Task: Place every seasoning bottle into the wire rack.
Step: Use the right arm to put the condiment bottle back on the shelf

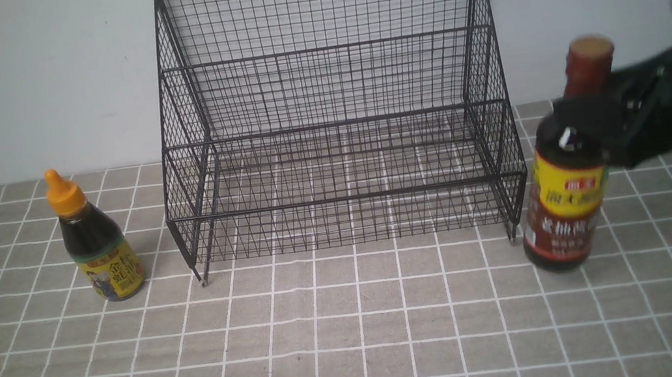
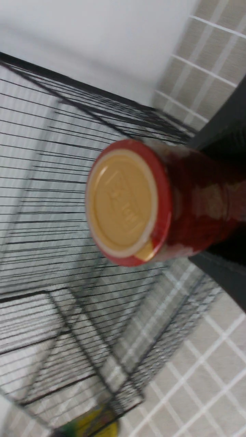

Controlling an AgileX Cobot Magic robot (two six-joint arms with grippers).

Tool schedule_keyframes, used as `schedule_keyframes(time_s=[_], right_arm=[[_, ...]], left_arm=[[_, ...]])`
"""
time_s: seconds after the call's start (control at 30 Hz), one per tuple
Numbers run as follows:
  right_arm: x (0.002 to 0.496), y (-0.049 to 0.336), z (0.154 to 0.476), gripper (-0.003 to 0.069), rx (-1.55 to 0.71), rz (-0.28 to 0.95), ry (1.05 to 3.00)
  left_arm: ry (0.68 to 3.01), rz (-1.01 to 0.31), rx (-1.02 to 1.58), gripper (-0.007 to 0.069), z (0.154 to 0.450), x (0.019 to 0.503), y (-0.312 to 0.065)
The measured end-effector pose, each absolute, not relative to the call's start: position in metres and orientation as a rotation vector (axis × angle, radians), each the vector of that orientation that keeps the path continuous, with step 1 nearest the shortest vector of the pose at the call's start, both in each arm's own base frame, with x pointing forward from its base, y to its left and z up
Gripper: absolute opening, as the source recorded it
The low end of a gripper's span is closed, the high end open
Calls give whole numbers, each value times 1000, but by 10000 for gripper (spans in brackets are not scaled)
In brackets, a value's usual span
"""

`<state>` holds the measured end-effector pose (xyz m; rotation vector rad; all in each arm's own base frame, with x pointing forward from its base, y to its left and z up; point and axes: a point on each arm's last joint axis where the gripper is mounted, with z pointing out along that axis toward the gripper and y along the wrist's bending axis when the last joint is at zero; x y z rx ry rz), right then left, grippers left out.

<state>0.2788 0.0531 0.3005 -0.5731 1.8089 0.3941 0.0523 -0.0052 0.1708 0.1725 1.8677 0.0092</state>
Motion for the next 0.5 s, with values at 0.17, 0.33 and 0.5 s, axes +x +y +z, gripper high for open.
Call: schedule_keyframes(time_s=[0.17,0.33,0.5], right_arm=[[279,55,345,293,-551,415,1685],[286,58,395,293,-530,450,1554],[307,59,413,293,-528,464,1512]], left_arm=[[1868,9,172,-7,171,52,-5],[1868,9,172,-7,171,52,-5],[1868,9,172,-7,171,52,-5]])
